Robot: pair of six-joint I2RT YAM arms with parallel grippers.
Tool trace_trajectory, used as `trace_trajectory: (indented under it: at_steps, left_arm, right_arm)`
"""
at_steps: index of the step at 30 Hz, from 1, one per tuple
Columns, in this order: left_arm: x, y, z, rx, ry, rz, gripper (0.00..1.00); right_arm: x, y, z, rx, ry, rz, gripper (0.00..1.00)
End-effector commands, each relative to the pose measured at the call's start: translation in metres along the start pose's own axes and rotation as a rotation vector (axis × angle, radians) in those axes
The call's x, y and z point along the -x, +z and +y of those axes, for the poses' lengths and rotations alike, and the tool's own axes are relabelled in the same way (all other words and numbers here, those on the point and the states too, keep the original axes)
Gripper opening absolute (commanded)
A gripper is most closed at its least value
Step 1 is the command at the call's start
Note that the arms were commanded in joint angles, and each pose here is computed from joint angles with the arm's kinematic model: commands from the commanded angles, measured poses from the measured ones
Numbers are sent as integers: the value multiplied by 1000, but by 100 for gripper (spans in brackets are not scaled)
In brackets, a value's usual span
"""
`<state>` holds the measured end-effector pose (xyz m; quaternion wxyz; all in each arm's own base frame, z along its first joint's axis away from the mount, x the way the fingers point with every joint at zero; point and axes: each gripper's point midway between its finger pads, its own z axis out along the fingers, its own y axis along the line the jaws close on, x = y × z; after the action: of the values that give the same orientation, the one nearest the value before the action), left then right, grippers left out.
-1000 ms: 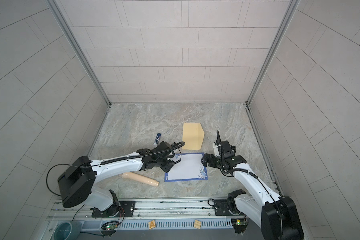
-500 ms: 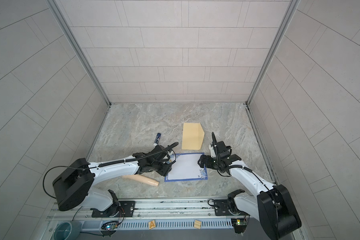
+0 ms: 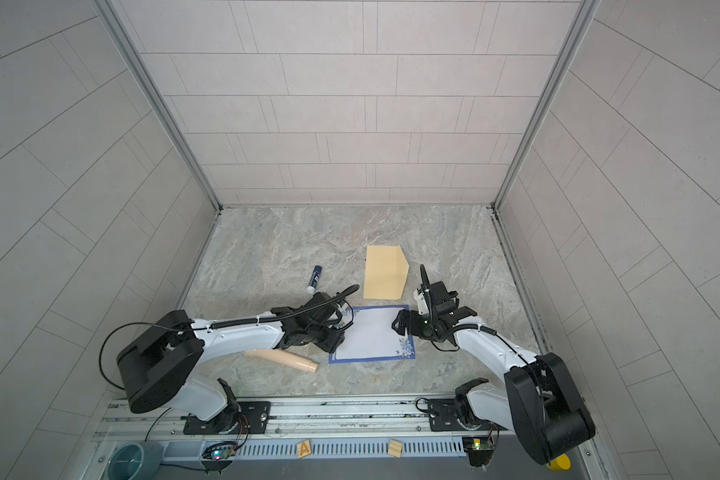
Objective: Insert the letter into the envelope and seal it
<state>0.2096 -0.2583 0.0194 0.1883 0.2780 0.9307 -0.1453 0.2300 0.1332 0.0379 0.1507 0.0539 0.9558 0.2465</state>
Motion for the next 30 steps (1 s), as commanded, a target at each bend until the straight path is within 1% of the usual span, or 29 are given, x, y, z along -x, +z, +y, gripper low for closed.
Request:
trace_trajectory:
  at_steps: [1,6,10,16,23,30]
  left_arm:
    - [-10,6,4,12,-9,34,65]
    - [-11,9,4,12,-9,38,64]
    - [-12,10,4,11,-12,40,64]
    - [-11,12,4,7,-14,41,64]
    - [-10,12,4,8,-14,37,64]
    - [-10,13,4,7,-17,34,64]
  right_arm:
    - [-13,7,3,27,26,73,89]
    - [-16,13,11,77,50,104,84]
    - [-12,10,21,125,60,89,81]
    - [1,-1,42,234,66,21,81]
    - [13,-18,63,327,39,-47,81]
    - [17,-24,86,436,15,-57,81]
